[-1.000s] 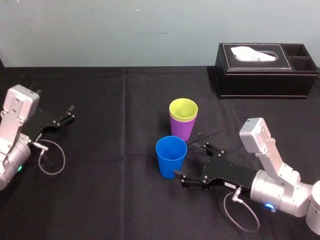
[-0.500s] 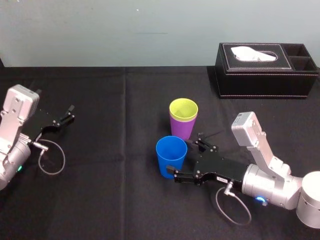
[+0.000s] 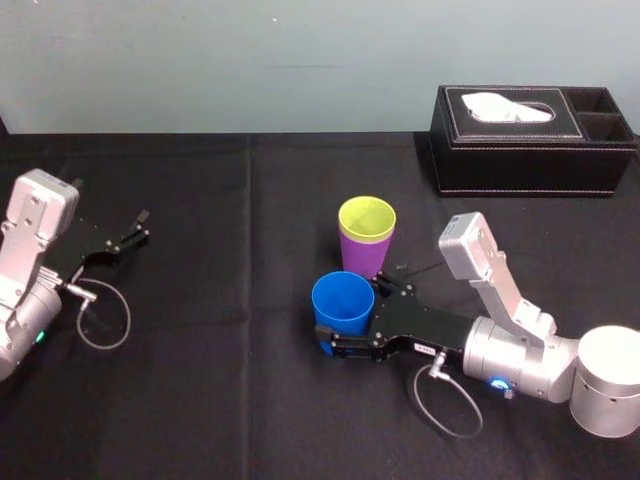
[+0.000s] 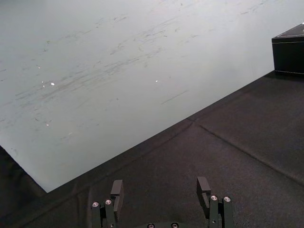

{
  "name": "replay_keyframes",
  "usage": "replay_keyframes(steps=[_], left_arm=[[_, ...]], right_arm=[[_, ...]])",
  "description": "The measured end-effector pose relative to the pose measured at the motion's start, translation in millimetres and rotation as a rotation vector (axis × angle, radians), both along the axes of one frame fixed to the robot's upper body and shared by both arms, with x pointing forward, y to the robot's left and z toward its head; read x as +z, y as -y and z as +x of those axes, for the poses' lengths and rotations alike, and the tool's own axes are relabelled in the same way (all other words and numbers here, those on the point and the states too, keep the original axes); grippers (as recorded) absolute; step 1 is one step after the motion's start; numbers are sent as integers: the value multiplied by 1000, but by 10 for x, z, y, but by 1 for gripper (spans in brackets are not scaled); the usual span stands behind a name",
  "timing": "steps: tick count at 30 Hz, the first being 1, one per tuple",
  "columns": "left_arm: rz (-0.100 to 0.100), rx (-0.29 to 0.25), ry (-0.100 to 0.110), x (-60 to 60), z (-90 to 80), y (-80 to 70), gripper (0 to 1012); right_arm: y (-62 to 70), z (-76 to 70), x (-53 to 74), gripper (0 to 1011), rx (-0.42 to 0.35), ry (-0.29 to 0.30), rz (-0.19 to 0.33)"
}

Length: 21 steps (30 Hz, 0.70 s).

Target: Stack the three plastic cups sequentially using one hand.

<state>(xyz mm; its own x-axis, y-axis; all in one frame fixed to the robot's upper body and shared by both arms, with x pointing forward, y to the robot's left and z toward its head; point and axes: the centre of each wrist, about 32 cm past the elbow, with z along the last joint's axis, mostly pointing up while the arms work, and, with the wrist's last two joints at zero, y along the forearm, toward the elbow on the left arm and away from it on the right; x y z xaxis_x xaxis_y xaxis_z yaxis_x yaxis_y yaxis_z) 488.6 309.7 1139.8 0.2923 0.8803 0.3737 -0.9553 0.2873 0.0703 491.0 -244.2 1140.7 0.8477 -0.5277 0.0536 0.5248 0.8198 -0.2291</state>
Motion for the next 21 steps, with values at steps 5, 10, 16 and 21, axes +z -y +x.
replay_keyframes(steps=[5,10,16,21], left_arm=[[0,0,0,0,0,0,1011],[0,0,0,0,0,0,1011],[0,0,0,0,0,0,1011],[0,0,0,0,0,0,1011]], right_arm=[[-9,13,0,1002,1,-1,0],[-6,9,-1,1002,1,-1,0],[-4,4,1,908,1,0,-1],[-3,3,2,773,1,1,-1]])
